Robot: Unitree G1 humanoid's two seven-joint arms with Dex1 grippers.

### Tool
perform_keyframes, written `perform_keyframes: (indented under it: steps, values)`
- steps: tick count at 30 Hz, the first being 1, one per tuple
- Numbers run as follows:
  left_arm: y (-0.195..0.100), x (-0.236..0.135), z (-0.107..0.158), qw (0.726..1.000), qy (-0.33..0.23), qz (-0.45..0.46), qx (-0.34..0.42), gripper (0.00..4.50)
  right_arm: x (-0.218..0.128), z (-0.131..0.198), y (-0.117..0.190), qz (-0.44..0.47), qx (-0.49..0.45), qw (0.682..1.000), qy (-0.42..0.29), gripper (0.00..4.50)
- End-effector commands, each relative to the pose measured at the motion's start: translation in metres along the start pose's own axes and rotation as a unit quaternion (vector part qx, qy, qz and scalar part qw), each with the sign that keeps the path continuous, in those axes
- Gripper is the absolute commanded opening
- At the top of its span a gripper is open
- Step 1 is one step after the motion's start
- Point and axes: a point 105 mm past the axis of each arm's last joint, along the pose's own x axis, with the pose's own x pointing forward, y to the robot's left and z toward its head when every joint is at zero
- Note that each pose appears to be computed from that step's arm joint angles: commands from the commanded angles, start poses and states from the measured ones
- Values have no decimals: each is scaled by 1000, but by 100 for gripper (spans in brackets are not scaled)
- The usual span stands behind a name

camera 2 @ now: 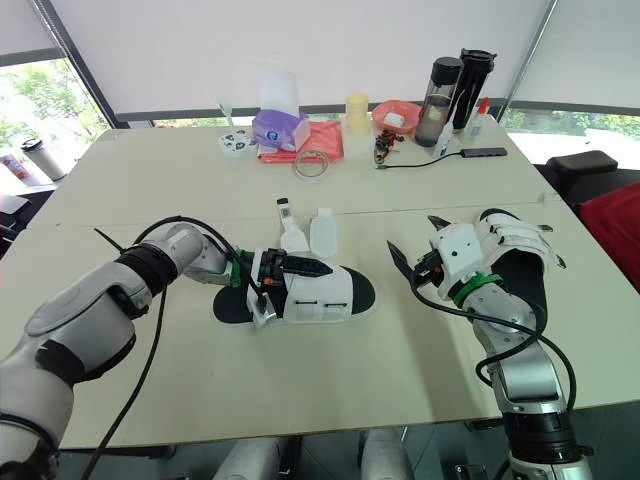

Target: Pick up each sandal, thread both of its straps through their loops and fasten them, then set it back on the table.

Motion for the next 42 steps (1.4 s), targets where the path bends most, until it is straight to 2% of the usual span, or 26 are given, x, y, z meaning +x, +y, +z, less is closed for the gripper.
perform_keyframes:
  steps: [1, 5, 10, 13, 17, 18, 19, 20, 23, 24, 29, 31, 34, 37, 40, 42]
  values:
    - [-13, -18, -9, 999, 35, -41, 0, 444, 2, 9, -1, -1, -1, 1000, -19, 450]
    - [-10, -38, -9, 998, 53, -29, -12, 444, 1, 6, 2, 10, -2, 1000, -13, 450]
    - [-8, -77, 4, 995, 89, -1, -53, 444, 0, 4, -3, 14, 13, 1000, -11, 450]
    - [1, -95, 9, 984, 126, 45, -114, 444, 0, 11, -4, 18, 64, 998, -24, 450]
    - [1, -107, 16, 956, 164, 73, -232, 444, 0, 19, -1, 53, 130, 990, -27, 450]
    - [7, -108, 10, 937, 199, 99, -268, 444, 0, 22, 1, 68, 150, 986, -29, 450]
    - [15, -111, 1, 904, 240, 133, -327, 444, 0, 26, 4, 90, 176, 980, -29, 450]
    - [18, -114, -1, 872, 258, 152, -387, 444, -1, 29, 5, 106, 194, 975, -29, 450]
    - [23, -122, -5, 736, 278, 210, -580, 444, 1, 34, 8, 148, 230, 962, -21, 450]
    - [25, -122, -3, 704, 269, 224, -618, 444, 2, 35, 8, 157, 238, 958, -17, 450]
    - [29, -121, 0, 607, 266, 280, -695, 444, 12, 40, 8, 181, 272, 945, -10, 450]
    - [29, -115, 11, 558, 244, 295, -737, 444, 15, 44, 10, 201, 300, 933, -7, 450]
    - [29, -110, 27, 512, 220, 294, -777, 444, 18, 49, 11, 218, 323, 921, -3, 450]
    - [17, -110, 53, 430, 195, 291, -832, 444, 31, 57, 14, 244, 353, 903, 17, 450]
    - [5, -116, 65, 378, 187, 290, -859, 444, 40, 62, 19, 262, 372, 890, 36, 450]
    - [0, -117, 71, 363, 180, 279, -870, 444, 43, 67, 22, 277, 381, 881, 39, 450]
